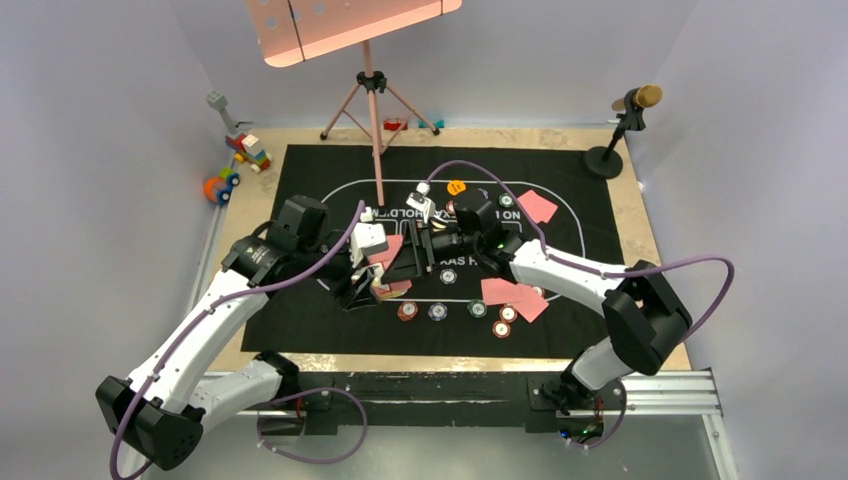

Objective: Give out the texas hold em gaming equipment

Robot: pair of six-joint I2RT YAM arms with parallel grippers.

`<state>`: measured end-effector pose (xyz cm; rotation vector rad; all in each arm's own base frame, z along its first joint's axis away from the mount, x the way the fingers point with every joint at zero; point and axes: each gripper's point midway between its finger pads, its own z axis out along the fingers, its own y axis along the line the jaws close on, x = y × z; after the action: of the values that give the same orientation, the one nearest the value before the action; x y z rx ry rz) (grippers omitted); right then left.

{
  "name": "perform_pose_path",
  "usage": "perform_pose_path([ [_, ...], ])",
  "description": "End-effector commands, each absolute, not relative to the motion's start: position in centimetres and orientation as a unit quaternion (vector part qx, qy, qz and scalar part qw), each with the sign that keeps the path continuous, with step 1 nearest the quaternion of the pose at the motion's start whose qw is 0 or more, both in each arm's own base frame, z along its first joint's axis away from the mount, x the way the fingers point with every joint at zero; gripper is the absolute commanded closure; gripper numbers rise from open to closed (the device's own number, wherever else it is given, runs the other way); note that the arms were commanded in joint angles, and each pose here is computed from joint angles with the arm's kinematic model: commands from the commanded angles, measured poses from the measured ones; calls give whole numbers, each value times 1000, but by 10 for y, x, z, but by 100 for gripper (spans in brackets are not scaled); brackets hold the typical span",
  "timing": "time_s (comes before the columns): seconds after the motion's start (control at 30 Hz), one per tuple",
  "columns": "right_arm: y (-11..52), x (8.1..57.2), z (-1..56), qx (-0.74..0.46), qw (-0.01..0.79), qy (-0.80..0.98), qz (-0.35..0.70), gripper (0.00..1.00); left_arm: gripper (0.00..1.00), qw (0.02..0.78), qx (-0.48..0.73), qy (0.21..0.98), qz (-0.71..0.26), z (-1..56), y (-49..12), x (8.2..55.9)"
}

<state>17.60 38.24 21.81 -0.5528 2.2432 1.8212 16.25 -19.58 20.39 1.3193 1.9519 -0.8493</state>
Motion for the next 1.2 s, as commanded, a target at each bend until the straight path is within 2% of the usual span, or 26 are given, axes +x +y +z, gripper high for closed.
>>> perform_pose_path([
  [0.0,381,178,217,-184,90,752,626,27,99,350,500,719,-331,230,-204,171],
  [0.1,376,182,216,-174,98,756,623,34,99,351,500,719,-332,230,-204,171],
  [0.4,368,185,225,-170,117,757,620,40,99,352,500,717,-335,232,-205,170],
  [0.6,367,185,224,-166,114,758,621,50,100,352,499,716,-336,234,-206,170],
  [1.17,343,190,217,-149,126,771,606,54,100,352,500,715,-338,235,-207,171],
])
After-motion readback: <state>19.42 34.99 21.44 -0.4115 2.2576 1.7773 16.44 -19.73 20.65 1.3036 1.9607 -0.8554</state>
